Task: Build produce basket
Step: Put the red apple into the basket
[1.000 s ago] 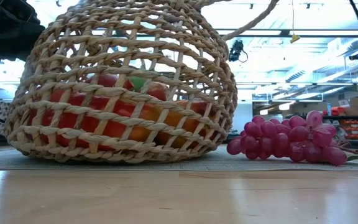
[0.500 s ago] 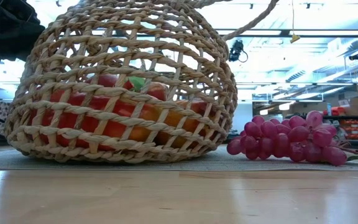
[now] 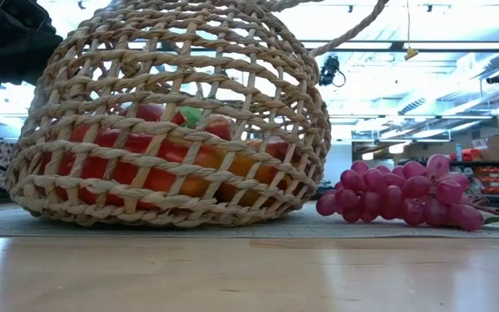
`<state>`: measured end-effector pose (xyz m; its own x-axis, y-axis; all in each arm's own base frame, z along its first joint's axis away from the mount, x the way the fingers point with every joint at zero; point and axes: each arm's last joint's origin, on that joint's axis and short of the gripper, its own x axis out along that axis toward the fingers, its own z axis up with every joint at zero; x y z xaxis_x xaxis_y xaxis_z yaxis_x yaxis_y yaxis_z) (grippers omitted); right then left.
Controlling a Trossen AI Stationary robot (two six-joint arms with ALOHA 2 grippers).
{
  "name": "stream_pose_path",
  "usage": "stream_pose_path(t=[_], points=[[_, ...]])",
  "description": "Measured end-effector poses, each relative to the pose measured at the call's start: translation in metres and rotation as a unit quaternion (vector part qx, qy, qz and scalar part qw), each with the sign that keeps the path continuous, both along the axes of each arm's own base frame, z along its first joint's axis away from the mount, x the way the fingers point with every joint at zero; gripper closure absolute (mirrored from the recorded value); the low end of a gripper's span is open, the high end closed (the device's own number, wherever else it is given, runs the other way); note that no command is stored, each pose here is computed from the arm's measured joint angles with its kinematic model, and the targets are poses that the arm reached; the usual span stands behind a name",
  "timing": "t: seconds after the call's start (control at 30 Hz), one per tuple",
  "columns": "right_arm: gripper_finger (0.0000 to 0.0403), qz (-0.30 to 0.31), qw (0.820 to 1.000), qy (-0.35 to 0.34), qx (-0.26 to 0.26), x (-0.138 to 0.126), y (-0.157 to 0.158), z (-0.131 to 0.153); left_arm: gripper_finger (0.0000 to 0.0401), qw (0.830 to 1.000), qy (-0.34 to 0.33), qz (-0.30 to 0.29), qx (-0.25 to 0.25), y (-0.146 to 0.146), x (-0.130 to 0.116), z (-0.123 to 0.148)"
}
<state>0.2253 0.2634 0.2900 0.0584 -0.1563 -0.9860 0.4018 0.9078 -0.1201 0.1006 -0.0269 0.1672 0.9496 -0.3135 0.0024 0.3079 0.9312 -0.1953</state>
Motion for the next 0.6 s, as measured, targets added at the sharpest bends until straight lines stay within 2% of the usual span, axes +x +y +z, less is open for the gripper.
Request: stream_pose_path(t=[0.2,0.33,0.47,0.6], points=[[0.0028,-0.049,0.991,0.122,-0.023,-0.020,-0.006,-0.045,0.0365,1.000,0.000,0.000,0.000,0.000,0.000,0.000],[0.0028,-0.064,0.981,0.185,-0.021,-0.027,-0.011,-0.062,0.0369,1.000,0.000,0.000,0.000,0.000,0.000,0.000],[0.0028,-0.074,0.974,0.214,-0.026,-0.037,-0.018,-0.070,0.0373,1.000,0.000,0.000,0.000,0.000,0.000,0.000],[0.0029,-0.084,0.974,0.213,-0.006,-0.052,-0.027,-0.065,0.0370,1.000,0.000,0.000,0.000,0.000,0.000,0.000]])
